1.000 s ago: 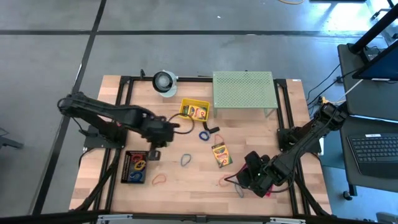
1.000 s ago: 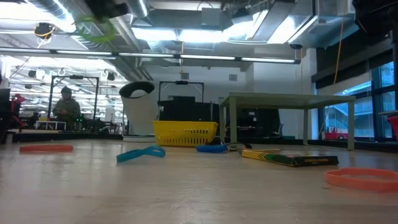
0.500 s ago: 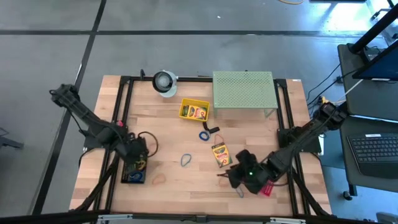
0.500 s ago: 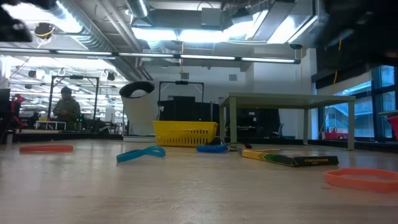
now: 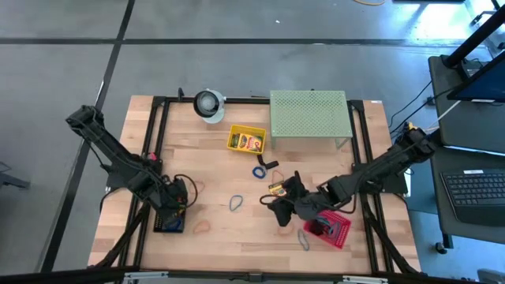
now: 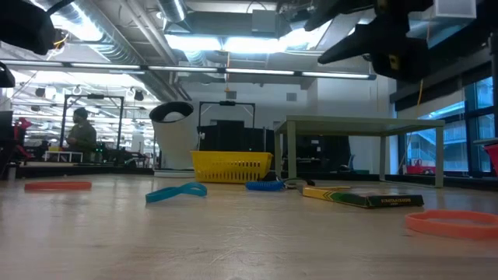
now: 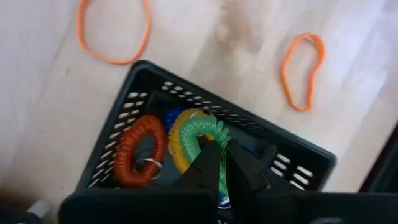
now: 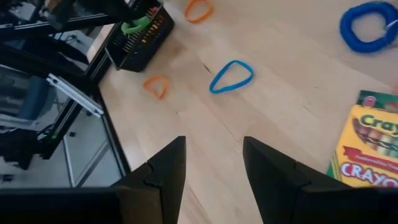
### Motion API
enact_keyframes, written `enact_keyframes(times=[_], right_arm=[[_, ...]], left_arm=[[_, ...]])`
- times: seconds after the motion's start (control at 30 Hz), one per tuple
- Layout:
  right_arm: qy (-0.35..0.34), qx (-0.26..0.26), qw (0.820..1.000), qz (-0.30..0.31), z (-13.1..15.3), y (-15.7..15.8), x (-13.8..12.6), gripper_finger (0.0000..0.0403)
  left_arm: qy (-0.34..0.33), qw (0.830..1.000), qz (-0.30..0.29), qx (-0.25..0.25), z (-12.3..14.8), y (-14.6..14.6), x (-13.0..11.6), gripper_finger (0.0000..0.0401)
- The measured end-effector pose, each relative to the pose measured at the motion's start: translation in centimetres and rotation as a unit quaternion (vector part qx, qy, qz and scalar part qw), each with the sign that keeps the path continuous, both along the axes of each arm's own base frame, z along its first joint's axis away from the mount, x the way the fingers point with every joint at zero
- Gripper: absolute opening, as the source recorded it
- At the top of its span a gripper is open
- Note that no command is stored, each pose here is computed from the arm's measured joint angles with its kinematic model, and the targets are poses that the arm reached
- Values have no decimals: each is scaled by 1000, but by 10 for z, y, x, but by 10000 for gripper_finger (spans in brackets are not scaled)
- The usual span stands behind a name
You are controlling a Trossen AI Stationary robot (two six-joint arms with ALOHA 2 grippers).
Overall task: Pick & Place Office Desk Supplies
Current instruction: Put the green spring keychain into the black bin, then put the orange rubber band into the red bin
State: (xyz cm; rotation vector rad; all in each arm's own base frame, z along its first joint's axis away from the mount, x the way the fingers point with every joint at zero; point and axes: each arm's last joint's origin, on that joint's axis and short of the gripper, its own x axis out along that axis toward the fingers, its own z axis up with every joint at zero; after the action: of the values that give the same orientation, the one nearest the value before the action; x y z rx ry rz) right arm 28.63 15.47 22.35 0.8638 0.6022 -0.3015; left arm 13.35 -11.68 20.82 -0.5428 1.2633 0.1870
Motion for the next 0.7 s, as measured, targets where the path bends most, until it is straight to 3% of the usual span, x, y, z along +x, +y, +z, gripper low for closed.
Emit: enact_keyframes(times=[0.37,0.7], right_arm=[[3,-3,1000,12,0,-2,2,162],[2,-6,1000,10,0,-3,2,162]], left_arm=[[29,999,14,27,-5,2,-2,46],[43,997,-70,12,-5,0,-3,128]])
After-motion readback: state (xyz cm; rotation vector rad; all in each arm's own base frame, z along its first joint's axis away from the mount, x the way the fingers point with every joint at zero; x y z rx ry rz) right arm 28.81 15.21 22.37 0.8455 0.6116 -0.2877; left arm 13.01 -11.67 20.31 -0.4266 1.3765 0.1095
